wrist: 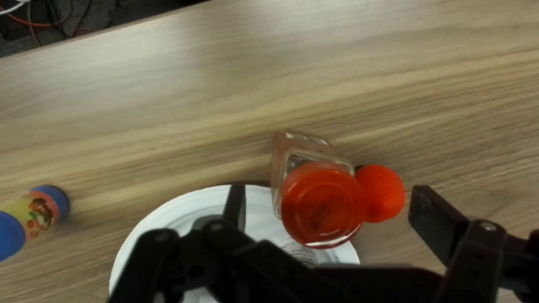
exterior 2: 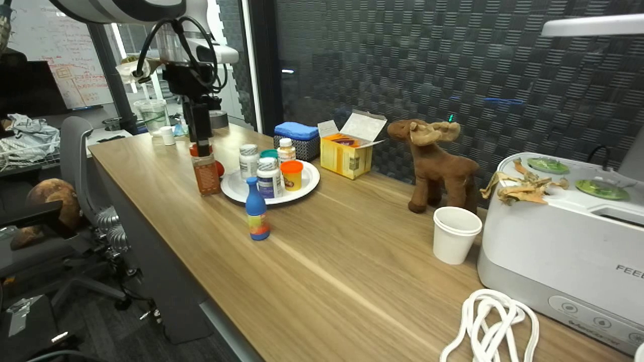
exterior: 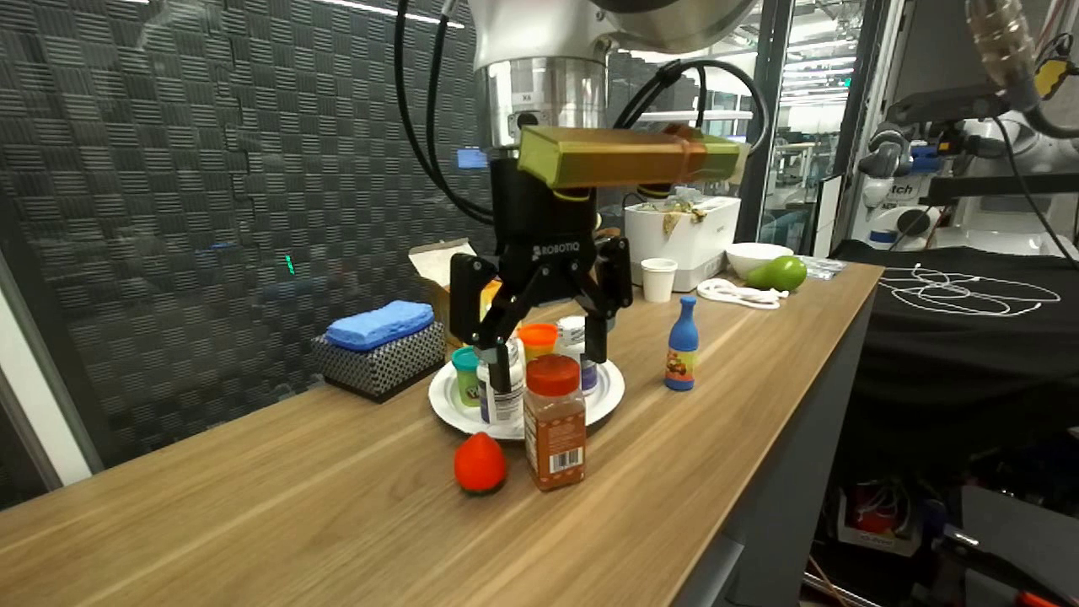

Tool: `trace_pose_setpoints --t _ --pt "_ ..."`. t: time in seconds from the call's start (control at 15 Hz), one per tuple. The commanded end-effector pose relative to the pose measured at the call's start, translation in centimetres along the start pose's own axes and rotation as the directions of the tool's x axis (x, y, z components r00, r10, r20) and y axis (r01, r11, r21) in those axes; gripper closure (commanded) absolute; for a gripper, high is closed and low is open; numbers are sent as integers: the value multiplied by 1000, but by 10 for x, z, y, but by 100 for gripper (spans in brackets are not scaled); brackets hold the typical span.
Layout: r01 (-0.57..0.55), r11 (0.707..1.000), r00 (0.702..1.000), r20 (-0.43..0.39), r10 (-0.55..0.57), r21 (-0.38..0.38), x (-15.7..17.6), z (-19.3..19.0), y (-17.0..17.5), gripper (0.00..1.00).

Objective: Pick up all the objects surrounding the white plate and arrange them on the plate

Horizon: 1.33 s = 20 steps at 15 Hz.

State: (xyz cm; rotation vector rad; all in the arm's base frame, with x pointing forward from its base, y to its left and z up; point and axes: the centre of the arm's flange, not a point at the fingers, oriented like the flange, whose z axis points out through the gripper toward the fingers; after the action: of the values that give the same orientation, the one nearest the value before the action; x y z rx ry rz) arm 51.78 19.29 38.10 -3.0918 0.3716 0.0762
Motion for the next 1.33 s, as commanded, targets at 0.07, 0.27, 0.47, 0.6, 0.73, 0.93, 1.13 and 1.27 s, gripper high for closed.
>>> trace_pose_setpoints --t 0.07,0.27,0.47,0.6,0.73,0.93,1.13,1.27 --pt "14 1000 1000 16 -14 17 -3 1 -4 0" --pt "5 1000 1000 24 -5 6 0 8 -5 0" --pt "15 1000 1000 23 -15 -7 1 13 -6 0" --pt "14 1000 1000 18 -14 -7 1 15 -6 0" --pt "15 1000 1000 8 -15 -12 0 14 -7 26" --pt "22 1000 1000 -7 -22 -14 -4 9 -7 37" --pt "27 999 999 -31 -28 -20 -6 6 -7 61" --pt "31 999 998 -46 -32 -33 -6 3 -7 76"
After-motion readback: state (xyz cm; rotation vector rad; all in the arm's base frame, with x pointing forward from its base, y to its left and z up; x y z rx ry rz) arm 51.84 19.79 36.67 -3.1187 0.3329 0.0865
